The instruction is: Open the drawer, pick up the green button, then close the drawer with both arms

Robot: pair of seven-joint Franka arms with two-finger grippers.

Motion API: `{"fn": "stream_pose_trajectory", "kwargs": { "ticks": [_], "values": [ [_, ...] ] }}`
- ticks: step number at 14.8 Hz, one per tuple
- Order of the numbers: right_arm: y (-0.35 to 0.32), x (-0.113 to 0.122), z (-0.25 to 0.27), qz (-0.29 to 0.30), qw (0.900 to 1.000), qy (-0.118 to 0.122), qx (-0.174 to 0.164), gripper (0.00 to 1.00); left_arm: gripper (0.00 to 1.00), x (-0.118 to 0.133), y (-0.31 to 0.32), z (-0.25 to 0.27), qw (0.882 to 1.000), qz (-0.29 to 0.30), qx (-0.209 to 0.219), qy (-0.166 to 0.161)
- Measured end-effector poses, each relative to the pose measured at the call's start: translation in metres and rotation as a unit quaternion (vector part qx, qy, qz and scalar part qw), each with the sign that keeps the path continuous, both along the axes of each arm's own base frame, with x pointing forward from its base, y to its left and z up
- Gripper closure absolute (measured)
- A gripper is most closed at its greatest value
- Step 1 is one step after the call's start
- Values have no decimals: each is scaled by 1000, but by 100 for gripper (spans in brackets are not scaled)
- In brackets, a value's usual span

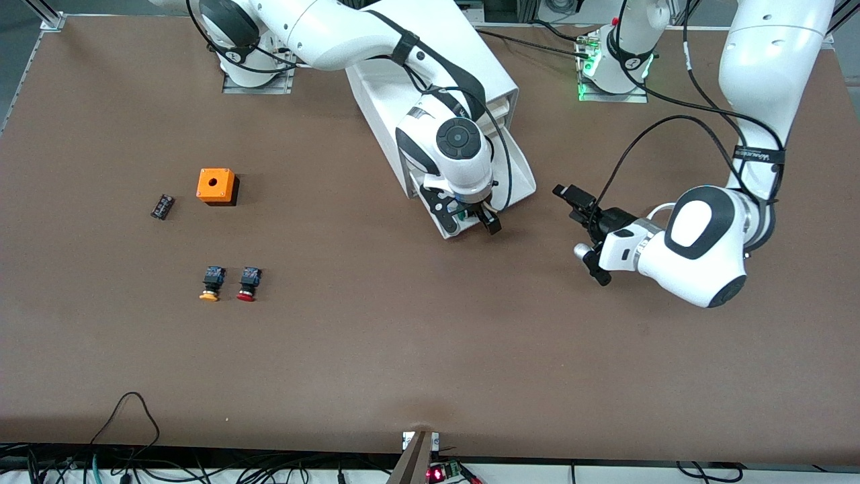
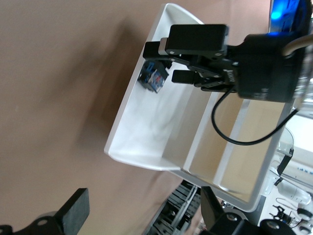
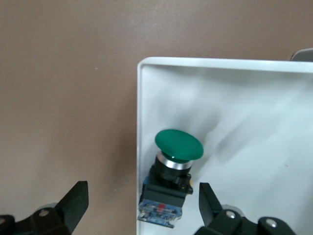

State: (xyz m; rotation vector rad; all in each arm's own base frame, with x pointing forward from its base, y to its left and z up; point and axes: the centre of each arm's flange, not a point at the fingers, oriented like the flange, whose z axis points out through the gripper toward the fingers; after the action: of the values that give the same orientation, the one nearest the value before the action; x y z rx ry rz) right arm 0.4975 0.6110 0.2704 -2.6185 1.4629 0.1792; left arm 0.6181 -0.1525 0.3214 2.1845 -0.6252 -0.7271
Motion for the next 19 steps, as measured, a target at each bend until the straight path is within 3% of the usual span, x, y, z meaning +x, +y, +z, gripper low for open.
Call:
{"fn": "stream_pose_trajectory", "kwargs": {
  "ticks": [3, 5, 8, 10, 12, 15, 19],
  "values": [
    [0, -3, -5, 1, 1000, 3, -4, 5, 0, 4, 2, 38, 997, 25, 67, 13],
    [0, -3, -4, 1, 1000, 3, -4, 26, 0, 3, -1, 64, 991, 43, 122, 11],
    [0, -3, -4, 0, 1000, 3, -4, 57, 0, -2, -13, 102, 973, 55, 225, -26],
    [0, -3, -1, -1, 1000, 2, -3, 57, 0, -6, -23, 123, 951, 53, 297, -67],
    [0, -2, 6, -2, 1000, 3, -3, 57, 0, -5, -29, 142, 935, 61, 336, -98],
    [-4, 8, 40, -5, 1000, 0, -5, 57, 0, 3, -17, 160, 929, 82, 343, -116],
    [-49, 57, 93, 30, 999, -29, 6, 57, 0, 10, 7, 159, 926, 100, 348, -111]
  ]
}}
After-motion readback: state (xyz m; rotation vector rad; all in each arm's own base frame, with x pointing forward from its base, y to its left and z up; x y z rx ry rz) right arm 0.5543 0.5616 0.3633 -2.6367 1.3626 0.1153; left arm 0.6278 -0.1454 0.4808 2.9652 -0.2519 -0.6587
